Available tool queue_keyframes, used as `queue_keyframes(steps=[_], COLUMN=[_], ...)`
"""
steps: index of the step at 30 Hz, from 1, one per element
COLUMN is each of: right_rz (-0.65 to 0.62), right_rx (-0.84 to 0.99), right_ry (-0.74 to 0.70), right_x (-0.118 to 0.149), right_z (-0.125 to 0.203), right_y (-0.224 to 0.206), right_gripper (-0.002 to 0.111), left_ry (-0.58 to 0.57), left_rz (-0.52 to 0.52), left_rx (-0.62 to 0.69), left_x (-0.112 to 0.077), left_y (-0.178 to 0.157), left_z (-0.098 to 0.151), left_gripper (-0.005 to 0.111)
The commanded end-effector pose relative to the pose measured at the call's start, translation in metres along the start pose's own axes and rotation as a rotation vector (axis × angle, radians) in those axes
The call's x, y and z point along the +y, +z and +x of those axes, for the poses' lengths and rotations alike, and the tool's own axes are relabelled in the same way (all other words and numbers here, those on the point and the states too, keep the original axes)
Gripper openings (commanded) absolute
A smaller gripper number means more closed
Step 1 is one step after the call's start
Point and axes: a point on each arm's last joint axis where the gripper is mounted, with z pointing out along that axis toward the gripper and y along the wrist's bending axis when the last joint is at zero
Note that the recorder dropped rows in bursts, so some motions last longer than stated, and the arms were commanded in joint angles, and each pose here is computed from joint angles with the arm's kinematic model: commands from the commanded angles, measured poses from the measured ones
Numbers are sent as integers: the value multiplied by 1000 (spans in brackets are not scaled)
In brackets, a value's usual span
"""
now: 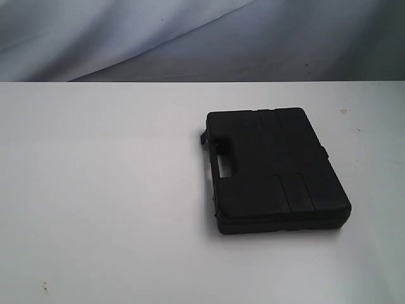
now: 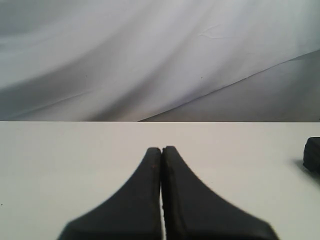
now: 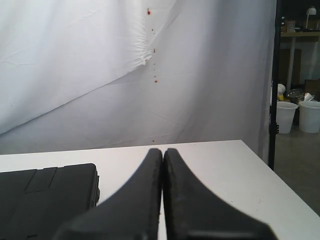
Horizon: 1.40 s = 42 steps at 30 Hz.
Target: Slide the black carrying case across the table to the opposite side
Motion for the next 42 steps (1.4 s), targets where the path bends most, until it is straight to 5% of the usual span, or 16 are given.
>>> queue_keyframes(steps=[1, 23, 34, 42], right_rz=[7, 7, 17, 25], right_rx=[-17, -24, -145, -174], right_ry=[-14, -14, 494, 503], right_x=[0, 0, -4, -6], right_z=[-1, -1, -12, -14], right_y=[0, 0, -1, -1], right_gripper=[0, 0, 0, 0], left_ry=[-9, -9, -9, -9], left_rz=[-2, -2, -2, -2], left_rx=[-1, -1, -1, -1], left_x=[0, 0, 0, 0], left_y=[0, 0, 0, 0], left_z=[1, 1, 1, 1], left_gripper=[0, 0, 0, 0])
